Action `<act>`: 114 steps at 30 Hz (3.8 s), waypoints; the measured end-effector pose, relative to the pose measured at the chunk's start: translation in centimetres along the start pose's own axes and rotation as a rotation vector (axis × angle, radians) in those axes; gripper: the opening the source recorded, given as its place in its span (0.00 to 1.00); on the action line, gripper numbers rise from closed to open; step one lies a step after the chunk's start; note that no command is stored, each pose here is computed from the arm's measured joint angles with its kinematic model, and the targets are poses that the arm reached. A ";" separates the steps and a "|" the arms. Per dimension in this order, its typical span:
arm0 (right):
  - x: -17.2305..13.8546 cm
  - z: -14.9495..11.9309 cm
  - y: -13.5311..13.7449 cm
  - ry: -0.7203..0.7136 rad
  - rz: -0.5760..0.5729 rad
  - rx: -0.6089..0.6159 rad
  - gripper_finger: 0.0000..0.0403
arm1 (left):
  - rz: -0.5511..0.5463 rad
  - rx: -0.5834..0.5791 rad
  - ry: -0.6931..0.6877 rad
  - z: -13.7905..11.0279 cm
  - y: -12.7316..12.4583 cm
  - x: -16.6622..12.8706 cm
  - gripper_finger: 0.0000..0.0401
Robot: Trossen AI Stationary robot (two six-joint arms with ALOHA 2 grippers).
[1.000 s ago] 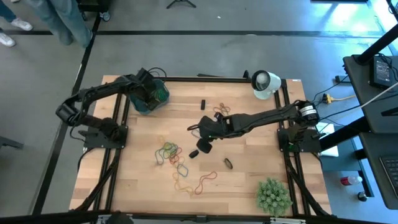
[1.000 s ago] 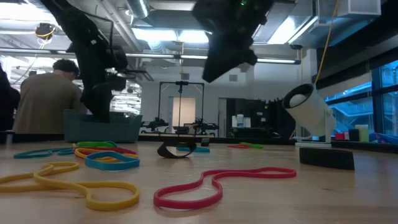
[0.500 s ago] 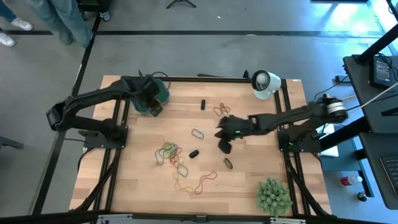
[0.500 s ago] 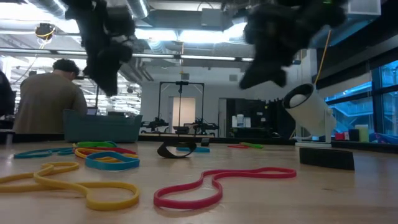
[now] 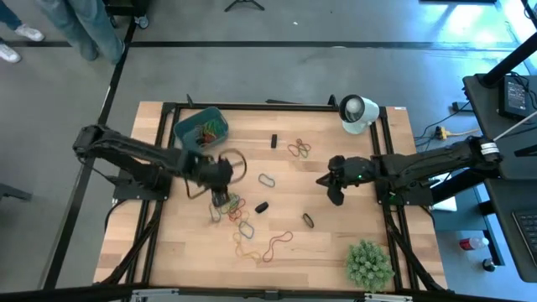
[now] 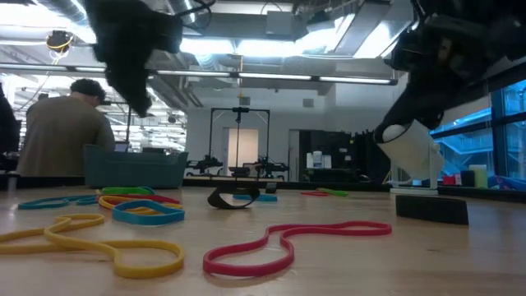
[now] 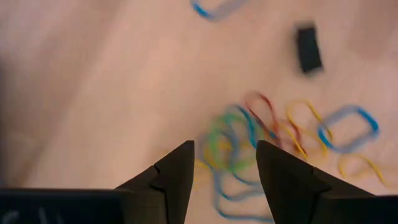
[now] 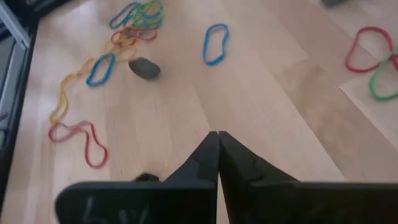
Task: Pick and place rubber bands into bin
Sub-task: Put the blue rubber band into the bin
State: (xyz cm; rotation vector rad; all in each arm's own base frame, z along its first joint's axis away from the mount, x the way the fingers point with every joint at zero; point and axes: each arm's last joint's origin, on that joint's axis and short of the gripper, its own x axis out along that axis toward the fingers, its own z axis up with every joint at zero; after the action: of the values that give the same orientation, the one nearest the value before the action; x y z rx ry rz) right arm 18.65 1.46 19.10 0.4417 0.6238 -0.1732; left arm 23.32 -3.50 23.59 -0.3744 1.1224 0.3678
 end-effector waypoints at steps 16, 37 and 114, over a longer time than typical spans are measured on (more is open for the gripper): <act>0.0 -0.3 -0.2 0.007 -0.004 -0.078 0.03 | 0.203 -0.501 0.311 -4.3 -3.6 5.7 0.40; 0.0 -0.3 -0.1 0.013 0.014 -0.085 0.03 | 0.185 -0.652 0.304 -7.0 -1.8 8.4 0.02; 0.0 0.7 -2.1 -0.133 -0.179 0.420 0.03 | 0.215 -0.305 0.391 7.7 25.5 6.7 0.00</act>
State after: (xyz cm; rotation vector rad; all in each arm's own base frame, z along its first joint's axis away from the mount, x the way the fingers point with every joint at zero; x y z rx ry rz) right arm 18.45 -0.78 18.87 0.7726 0.4944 -0.5051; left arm 20.19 23.12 17.77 -0.6143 1.4990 0.6801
